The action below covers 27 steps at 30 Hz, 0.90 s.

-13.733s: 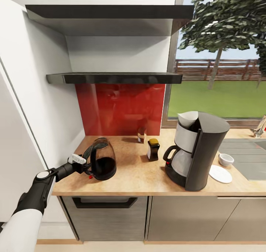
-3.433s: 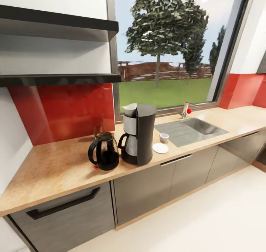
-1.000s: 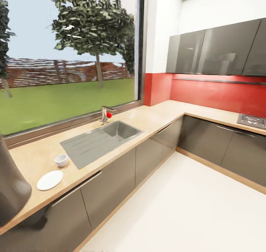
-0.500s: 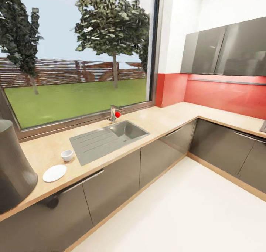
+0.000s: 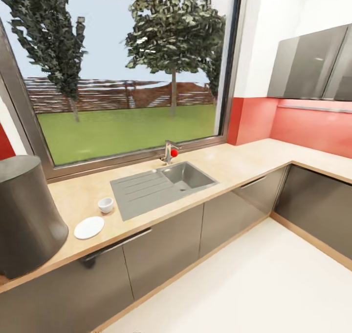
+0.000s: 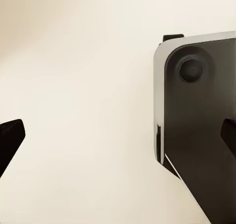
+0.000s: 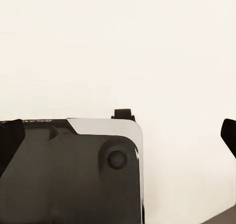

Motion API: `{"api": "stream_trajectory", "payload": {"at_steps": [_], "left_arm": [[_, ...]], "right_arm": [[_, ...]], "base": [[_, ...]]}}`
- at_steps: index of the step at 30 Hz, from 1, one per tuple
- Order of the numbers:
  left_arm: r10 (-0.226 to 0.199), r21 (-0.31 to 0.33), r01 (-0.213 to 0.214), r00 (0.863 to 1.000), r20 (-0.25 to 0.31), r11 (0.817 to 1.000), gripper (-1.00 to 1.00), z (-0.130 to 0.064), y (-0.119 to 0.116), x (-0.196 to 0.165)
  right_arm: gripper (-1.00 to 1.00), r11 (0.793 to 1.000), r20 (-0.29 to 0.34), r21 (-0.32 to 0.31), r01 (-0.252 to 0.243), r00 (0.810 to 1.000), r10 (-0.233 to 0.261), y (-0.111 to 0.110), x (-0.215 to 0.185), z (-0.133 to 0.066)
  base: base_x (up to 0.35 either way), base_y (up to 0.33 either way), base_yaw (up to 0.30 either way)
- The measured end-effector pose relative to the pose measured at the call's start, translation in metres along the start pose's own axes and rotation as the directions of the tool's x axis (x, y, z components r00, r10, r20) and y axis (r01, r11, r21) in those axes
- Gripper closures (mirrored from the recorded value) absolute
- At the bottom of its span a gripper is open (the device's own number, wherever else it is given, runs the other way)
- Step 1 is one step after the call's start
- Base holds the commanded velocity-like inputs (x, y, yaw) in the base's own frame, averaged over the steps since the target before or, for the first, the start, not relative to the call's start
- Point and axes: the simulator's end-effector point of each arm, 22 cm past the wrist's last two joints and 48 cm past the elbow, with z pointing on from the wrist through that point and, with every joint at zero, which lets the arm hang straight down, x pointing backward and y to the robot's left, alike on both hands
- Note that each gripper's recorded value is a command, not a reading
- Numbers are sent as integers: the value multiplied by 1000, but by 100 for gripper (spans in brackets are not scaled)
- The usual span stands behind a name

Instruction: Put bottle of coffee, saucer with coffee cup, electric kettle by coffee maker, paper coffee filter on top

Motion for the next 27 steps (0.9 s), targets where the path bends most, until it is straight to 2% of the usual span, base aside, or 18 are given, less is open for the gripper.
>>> {"api": "stream_trajectory", "payload": {"at_steps": [18, 27], "left_arm": [[0, 0, 0, 1000, -1, 1000, -100, 0, 0, 0], [0, 1, 0, 1000, -4, 1000, -100, 0, 0, 2]], "right_arm": [[-100, 1000, -1, 0, 1, 1000, -1, 0, 0, 0], [-100, 1000, -4, 0, 1, 1000, -1, 0, 2, 0]], "base": [[3, 0, 277], [146, -85, 277]]}}
